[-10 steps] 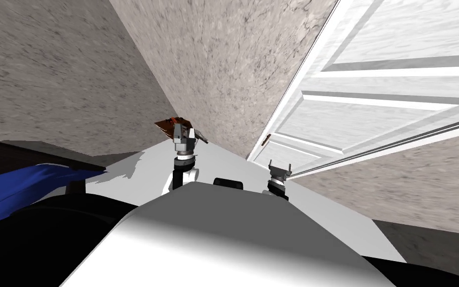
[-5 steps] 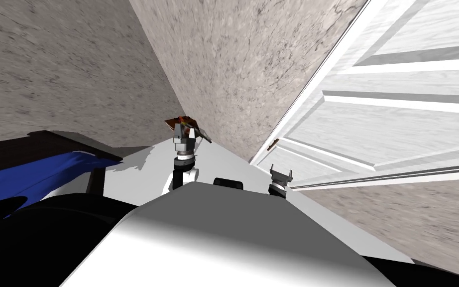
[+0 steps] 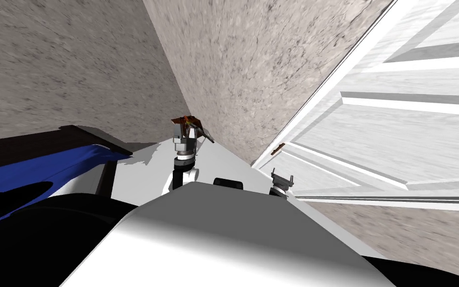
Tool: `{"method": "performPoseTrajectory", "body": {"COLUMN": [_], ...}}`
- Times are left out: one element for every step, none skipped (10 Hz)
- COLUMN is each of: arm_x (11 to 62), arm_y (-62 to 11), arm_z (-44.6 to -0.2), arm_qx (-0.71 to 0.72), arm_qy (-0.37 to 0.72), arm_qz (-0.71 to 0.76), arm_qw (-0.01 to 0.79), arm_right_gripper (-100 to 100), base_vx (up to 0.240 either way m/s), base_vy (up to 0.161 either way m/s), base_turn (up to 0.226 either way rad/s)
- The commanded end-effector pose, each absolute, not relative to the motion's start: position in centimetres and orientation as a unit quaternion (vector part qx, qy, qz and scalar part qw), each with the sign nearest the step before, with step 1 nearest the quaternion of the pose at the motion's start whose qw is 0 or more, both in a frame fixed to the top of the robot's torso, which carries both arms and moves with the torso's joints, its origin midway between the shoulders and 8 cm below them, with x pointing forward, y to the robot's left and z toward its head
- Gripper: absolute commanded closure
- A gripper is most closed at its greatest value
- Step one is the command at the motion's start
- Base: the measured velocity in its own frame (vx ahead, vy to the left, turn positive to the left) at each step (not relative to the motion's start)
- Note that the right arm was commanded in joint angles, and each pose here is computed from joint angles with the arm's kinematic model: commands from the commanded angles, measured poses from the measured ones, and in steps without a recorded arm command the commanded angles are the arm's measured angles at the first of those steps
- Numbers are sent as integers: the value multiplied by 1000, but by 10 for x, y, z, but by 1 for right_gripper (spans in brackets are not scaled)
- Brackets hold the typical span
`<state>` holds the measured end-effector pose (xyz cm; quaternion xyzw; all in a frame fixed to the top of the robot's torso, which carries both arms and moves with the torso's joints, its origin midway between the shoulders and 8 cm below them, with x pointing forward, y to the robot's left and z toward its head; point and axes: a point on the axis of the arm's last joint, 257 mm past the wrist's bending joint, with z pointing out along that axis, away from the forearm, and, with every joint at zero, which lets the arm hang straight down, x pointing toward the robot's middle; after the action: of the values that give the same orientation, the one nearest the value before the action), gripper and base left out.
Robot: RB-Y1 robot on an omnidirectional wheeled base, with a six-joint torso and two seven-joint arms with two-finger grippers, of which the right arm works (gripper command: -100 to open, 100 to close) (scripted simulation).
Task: Pull the door open
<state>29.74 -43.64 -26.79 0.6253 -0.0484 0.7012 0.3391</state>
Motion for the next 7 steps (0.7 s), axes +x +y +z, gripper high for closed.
{"method": "performPoseTrajectory", "body": {"arm_x": [288,281,274,267,261,253,246], "arm_y": [-444,-450,-456,-462,-468,-474,-480], "arm_z": [-281,-288,-296,-303,-310,-316,-323], "arm_qx": [632,635,639,641,644,646,647], "arm_qy": [-71,-84,-98,-111,-124,-136,-149], "arm_qz": [697,694,691,688,685,682,678], "arm_qw": [331,327,324,321,318,316,315], "arm_right_gripper": [-100,-100,-100,-100,-100,-100,-100], "base_vx": [93,94,95,91,81,81,81], "base_vy": [-50,-31,-46,-66,-56,-59,-52], "base_turn": [206,212,206,175,209,201,144]}}
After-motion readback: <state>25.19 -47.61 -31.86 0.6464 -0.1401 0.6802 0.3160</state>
